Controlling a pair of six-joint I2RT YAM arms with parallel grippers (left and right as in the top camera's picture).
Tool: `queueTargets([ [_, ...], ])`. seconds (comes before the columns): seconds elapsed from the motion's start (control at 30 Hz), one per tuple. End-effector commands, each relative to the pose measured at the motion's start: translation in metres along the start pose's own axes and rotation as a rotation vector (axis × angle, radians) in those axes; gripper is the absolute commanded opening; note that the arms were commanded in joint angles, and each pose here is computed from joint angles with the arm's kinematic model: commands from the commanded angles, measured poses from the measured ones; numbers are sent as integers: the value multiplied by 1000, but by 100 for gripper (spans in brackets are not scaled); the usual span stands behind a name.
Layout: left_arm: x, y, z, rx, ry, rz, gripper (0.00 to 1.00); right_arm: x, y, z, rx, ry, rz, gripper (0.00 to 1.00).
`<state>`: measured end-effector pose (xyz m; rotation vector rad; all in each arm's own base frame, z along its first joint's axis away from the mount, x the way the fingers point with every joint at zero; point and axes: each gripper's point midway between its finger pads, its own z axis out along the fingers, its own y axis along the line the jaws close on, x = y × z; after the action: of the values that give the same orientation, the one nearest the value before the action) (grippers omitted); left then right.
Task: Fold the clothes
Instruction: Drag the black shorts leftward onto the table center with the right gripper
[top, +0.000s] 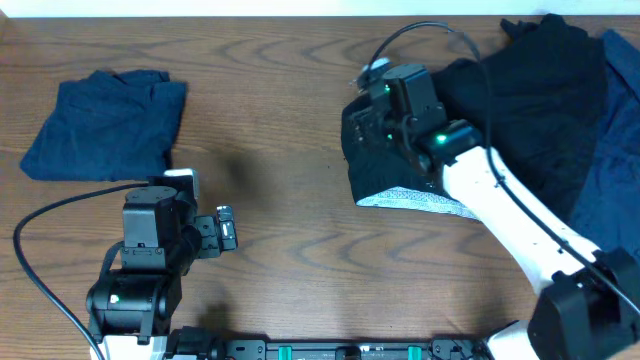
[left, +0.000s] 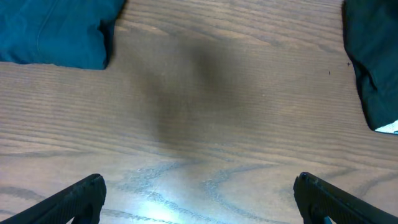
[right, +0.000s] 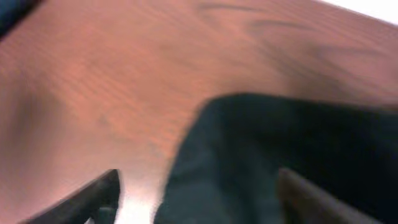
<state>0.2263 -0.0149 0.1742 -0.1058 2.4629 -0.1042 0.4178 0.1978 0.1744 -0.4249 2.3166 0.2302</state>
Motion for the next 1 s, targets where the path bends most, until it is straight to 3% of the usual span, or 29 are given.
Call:
queueTargets([
  [0.0, -9, -3, -6, 10, -31, -11, 98, -22, -83, -50, 315, -107, 230, 84],
  [0.07, -13, -5, -6, 25, -43, -39, 98, -7, -116, -68, 398, -71, 311, 84],
  [0.17, -22, -15, -6, 83, -73, -87, 98, 47, -174, -94, 535, 84, 491, 82],
  [0.4, -34, -63, 10, 352, -23, -146, 99, 149, -243, -137, 657, 333, 834, 85],
  [0.73, 4, -109, 80, 469, 325, -235, 99, 186, -277, -165, 670, 377, 942, 88],
  [0.97, 35, -171, 120, 556, 416, -86, 99, 188, -277, -166, 671, 383, 943, 89],
])
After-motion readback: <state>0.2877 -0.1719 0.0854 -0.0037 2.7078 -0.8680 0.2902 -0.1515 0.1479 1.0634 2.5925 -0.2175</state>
